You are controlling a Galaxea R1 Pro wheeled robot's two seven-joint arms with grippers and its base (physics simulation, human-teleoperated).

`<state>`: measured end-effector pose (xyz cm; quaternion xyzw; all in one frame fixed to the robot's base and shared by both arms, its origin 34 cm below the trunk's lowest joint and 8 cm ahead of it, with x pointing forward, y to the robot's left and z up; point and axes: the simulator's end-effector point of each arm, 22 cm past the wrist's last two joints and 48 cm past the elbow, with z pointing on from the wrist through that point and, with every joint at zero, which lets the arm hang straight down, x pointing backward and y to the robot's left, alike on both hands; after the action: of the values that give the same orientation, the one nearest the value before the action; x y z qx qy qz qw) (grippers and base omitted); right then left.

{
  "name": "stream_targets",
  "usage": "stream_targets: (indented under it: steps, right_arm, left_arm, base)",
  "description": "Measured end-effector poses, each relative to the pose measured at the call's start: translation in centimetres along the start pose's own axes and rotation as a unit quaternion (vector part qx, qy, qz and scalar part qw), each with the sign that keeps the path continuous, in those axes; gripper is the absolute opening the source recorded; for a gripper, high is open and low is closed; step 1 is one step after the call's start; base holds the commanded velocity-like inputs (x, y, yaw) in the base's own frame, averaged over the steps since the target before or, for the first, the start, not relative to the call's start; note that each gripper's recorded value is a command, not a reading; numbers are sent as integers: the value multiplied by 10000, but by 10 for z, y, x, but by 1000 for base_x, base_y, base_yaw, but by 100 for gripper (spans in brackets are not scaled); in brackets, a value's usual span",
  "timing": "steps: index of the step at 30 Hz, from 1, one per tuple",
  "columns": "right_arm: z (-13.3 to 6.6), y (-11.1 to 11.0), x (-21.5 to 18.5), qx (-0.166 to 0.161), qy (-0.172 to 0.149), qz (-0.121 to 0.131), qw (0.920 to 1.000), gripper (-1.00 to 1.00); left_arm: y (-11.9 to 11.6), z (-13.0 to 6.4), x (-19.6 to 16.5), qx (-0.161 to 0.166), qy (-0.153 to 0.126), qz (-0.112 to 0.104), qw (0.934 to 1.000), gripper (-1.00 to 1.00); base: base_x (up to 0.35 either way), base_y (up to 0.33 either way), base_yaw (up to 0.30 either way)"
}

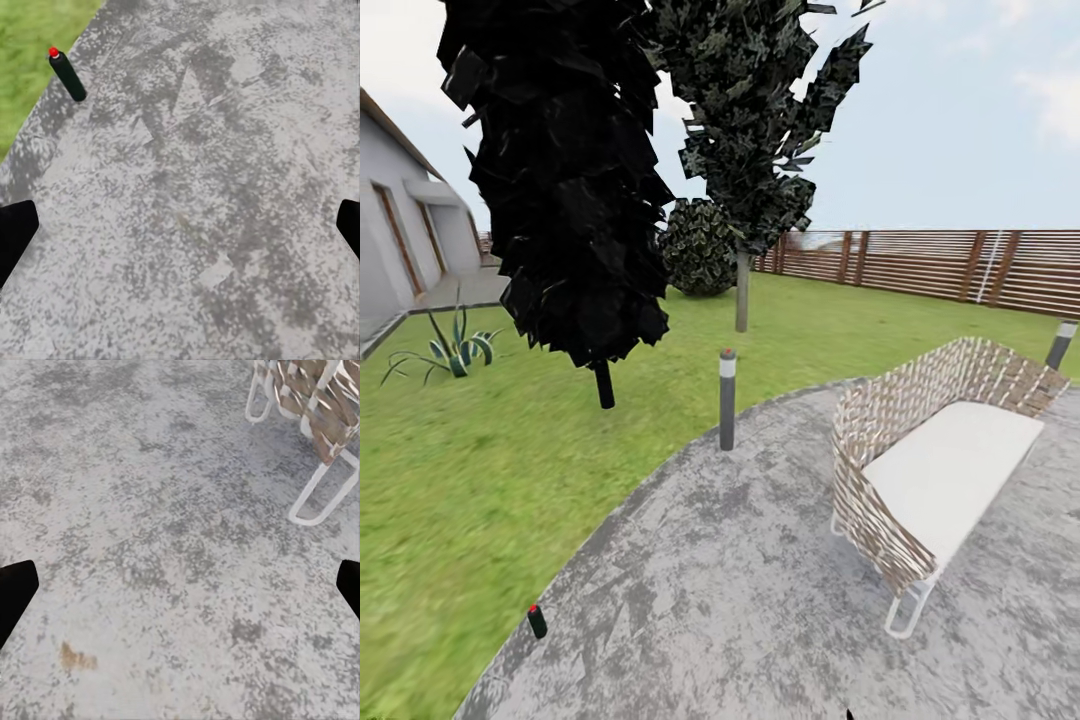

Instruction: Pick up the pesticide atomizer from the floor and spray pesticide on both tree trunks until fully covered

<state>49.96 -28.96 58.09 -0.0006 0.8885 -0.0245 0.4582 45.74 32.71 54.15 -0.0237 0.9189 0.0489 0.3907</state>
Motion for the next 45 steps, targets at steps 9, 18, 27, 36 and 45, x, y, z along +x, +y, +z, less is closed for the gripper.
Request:
stream_targets:
  steps: [9, 18, 27, 36, 45]
  right_arm:
    - [-1, 0, 8, -1, 84, 0, 10000, 100]
    - [-1, 3, 7, -37, 78, -21, 10000, 100]
    - [-1, 3, 7, -37, 75, -28, 10000, 100]
    - [-1, 3, 7, -32, 78, -24, 10000, 100]
    - [-1, 3, 7, -31, 79, -23, 10000, 100]
  left_arm:
    - [7, -1, -1, -90, -66, -95, 9999, 100]
    - [8, -1, 0, -94, -51, -99, 9999, 100]
    - [8, -1, 0, -102, -53, -100, 9999, 100]
    - [8, -1, 0, -103, -50, -100, 9999, 100]
    - [8, -1, 0, -101, -49, -99, 9999, 100]
  base:
    - [315, -77, 278]
    - [334, -1, 39]
    - [335, 0, 113]
    - [335, 0, 270]
    - [335, -39, 197]
